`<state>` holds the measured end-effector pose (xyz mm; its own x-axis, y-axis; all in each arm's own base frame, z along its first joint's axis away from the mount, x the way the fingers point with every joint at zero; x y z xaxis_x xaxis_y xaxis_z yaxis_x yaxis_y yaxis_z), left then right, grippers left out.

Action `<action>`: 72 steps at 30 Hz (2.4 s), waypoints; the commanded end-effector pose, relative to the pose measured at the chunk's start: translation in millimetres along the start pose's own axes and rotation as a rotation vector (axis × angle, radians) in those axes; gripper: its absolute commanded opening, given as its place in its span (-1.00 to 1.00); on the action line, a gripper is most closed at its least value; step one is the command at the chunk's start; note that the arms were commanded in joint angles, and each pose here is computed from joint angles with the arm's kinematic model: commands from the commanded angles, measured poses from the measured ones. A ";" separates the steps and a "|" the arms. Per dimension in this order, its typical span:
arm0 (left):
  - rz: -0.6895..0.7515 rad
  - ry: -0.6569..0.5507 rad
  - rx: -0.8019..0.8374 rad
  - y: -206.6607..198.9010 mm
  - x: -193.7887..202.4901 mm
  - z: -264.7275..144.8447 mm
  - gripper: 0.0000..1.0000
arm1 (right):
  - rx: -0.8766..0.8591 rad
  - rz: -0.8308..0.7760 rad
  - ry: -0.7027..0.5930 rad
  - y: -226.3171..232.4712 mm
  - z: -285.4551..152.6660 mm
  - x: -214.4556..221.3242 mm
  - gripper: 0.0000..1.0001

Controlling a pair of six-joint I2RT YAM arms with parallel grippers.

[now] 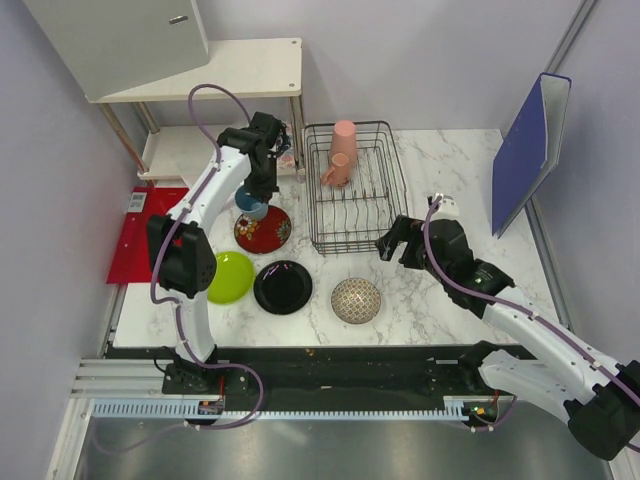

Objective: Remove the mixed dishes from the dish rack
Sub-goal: Place the cup at the center of the board, then pick up the cup from the dish rack.

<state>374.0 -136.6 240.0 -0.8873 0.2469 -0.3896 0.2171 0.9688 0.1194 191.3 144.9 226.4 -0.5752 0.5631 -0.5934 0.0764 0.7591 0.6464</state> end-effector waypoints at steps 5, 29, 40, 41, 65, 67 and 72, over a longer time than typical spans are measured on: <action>0.102 0.067 -0.001 1.5 20.4 8.2 -0.96 | -0.033 -0.008 -0.001 10.8 1.4 -4.8 0.96; 0.079 0.020 0.062 -6.1 21.1 18.5 -0.42 | 0.005 -0.021 0.012 -3.2 6.3 5.0 0.96; 0.053 -0.140 0.012 7.2 4.2 -40.5 -0.22 | 0.007 -0.025 0.008 0.0 7.9 2.8 0.96; 0.044 -0.174 -0.004 10.1 3.2 -53.3 -0.21 | 0.008 -0.026 0.007 0.1 8.2 2.3 0.96; -0.051 -0.787 0.250 -45.1 129.5 -154.3 0.49 | 0.095 -0.306 -0.147 135.3 195.4 -83.8 0.96; -0.042 -0.805 0.236 -40.8 138.9 -155.5 0.49 | 0.103 -0.310 -0.119 137.2 214.6 -84.8 0.96; -0.047 -0.852 0.221 -28.0 156.2 -161.9 0.50 | 0.132 -0.272 -0.150 135.9 257.6 -88.6 0.96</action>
<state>164.7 -131.1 322.4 -0.3547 0.0993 -0.9297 0.3585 0.9328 -0.0372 444.2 286.7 250.5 -0.4654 0.3728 -0.8028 0.0099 0.9091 0.4164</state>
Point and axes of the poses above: each gripper's point midway between its finger pads, its own z axis out along the fingers, its own y axis along the line the jaws close on, x = y × z, the point moved 9 cm from there along -z, back along the fingers, and after that the axes turned 15 degrees about z, right-handed, at the moved point
